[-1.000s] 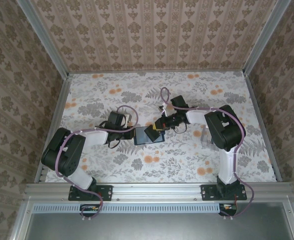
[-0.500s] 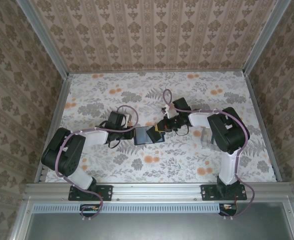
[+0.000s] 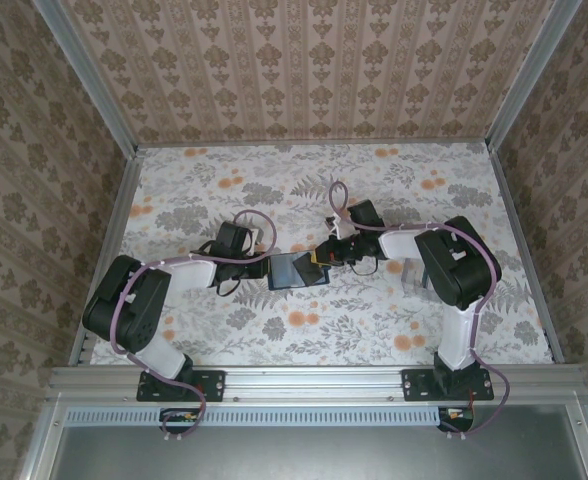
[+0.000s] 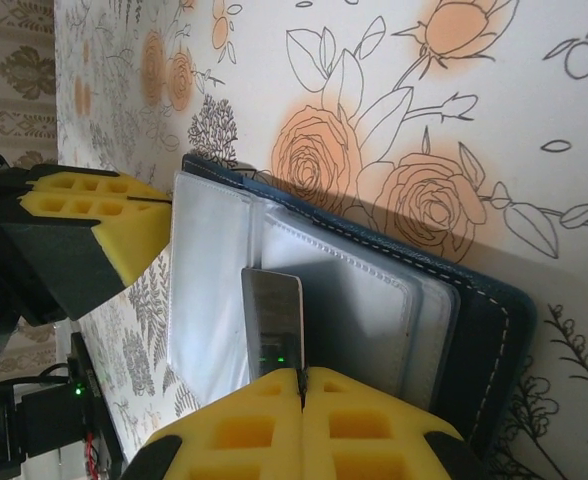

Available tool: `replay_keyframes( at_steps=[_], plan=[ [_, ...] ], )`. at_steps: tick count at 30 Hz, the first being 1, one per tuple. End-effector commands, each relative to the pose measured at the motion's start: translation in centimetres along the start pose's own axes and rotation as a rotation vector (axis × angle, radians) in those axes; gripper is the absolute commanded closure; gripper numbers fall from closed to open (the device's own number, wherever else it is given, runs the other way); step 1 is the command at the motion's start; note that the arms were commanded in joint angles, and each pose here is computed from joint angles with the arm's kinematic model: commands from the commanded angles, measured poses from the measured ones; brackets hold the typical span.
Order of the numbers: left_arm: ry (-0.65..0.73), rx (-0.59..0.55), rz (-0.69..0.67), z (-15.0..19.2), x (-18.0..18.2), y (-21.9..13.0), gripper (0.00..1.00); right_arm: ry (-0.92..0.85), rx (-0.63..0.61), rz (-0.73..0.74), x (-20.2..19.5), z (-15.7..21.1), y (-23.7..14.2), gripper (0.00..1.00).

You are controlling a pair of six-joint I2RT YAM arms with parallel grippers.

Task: Put the credit cards into the card holder
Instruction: Insert the credit card into the card slot.

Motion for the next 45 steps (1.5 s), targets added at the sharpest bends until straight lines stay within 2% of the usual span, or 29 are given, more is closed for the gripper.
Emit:
replay_keyframes(
  at_steps=[1, 14, 45],
  plan=[
    [-0.040, 0.052, -0.050, 0.4, 0.9, 0.3, 0.92, -0.010, -0.048, 0.038, 0.2, -0.3, -0.3, 1.00],
    [-0.072, 0.068, -0.049, 0.5, 1.3, 0.5, 0.90, 0.009, -0.056, 0.146, 1.3, 0.2, 0.3, 1.00],
    [-0.135, 0.083, -0.045, 0.1, 2.4, 0.8, 0.90, 0.021, -0.144, 0.162, 1.9, 1.0, -0.7, 1.00]
  ],
)
Point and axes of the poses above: each hand's point on the last joint's axis, 136 mm out from that joint toward the fingers, its own y axis out along the fingers, its own x axis along the line the jaws close on, z = x × y, the point moved 9 cm from there along -y, back along the fingers, and after that the axes turned 13 degrees about -y, right-handed, at the moved point
